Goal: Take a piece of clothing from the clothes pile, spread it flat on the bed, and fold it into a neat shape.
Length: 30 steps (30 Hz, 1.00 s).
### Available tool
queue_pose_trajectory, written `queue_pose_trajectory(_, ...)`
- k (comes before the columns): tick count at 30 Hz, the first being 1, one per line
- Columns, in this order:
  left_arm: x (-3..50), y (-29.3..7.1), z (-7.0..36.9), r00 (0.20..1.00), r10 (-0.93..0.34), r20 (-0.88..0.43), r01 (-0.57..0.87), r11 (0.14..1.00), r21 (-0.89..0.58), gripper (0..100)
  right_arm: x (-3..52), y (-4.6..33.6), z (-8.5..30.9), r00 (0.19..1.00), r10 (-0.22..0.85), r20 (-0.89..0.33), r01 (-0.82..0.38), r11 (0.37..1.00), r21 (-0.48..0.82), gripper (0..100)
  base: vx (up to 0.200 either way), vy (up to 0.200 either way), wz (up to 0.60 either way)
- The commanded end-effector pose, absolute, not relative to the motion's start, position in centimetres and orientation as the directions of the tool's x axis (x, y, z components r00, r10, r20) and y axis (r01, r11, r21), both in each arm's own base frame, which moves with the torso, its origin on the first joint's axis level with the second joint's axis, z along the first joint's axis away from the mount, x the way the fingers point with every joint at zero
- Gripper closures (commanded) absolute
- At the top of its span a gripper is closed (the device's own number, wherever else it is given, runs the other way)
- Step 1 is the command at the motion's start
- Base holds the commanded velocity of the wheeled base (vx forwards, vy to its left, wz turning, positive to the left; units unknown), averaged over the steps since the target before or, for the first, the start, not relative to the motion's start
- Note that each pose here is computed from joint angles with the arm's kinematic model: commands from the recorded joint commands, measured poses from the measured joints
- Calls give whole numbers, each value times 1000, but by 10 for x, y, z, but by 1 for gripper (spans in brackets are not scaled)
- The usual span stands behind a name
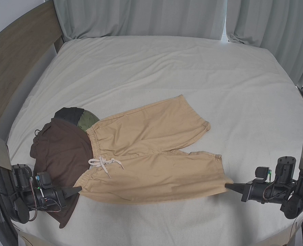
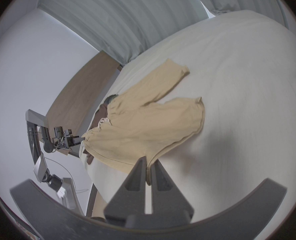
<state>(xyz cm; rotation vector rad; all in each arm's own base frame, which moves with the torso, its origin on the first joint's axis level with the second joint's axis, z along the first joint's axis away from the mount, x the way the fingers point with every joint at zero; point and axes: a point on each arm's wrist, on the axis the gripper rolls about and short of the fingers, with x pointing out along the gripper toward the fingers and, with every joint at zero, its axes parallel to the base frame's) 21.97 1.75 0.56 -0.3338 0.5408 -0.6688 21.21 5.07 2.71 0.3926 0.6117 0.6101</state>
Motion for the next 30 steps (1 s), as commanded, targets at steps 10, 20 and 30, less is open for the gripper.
queue_pose_trajectory(10,251,14,45,713,-669,-210,546,718,-433,100,241,56,66,739,638,-219,-482,726,490,100,0,0,0)
queue_pose_trajectory(20,267,7,53,708,-687,-165,567,692,-447,100,268,59,83,762,636,-120,-504,698,509,100,0,0,0)
queue_pose_trajectory(30,287,-1,63,732,-671,-119,546,682,-487,100,295,55,101,785,616,-61,-503,693,517,100,0,0,0)
